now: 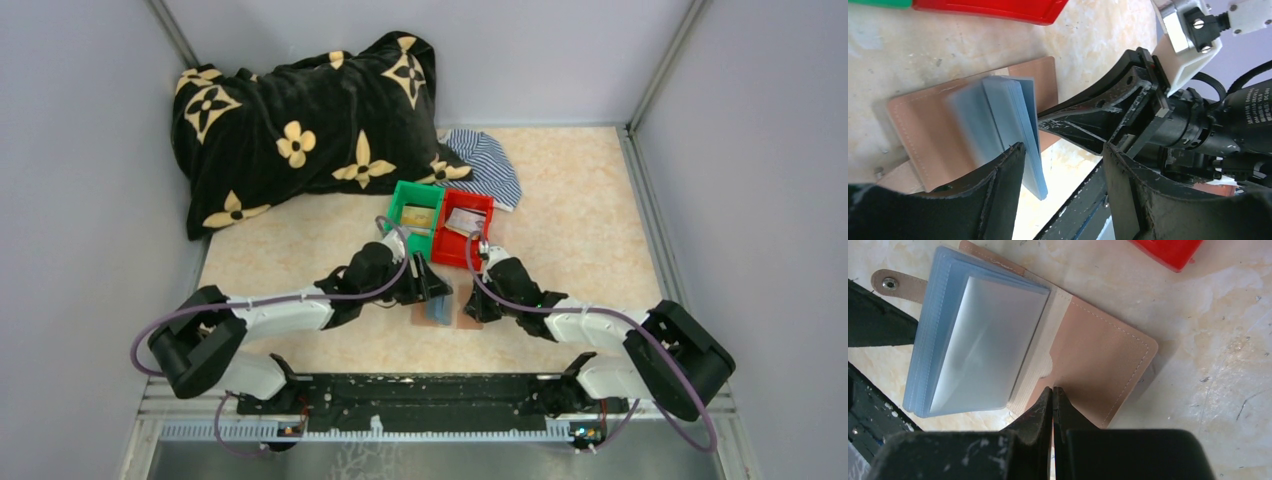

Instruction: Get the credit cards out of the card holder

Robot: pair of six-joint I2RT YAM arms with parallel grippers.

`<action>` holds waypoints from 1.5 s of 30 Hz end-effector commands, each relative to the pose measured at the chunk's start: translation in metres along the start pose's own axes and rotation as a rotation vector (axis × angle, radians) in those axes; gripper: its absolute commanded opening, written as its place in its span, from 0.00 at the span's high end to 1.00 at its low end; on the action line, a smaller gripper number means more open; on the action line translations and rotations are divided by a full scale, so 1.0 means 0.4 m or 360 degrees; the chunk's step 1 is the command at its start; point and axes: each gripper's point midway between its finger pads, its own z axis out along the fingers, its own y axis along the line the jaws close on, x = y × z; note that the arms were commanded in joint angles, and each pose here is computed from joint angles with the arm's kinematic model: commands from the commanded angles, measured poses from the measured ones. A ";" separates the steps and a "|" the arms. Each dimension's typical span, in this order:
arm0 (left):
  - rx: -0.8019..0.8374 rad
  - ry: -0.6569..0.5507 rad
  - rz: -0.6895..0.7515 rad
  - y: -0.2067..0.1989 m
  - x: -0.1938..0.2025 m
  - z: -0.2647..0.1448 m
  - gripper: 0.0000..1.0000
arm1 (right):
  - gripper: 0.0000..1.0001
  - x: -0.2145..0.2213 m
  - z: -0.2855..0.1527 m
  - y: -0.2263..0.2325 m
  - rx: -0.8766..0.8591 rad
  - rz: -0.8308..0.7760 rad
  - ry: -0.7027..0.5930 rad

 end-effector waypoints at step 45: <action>0.0231 0.0185 0.0154 -0.116 0.050 0.081 0.35 | 1.00 -0.038 -0.100 -0.003 0.0090 0.0033 -0.0102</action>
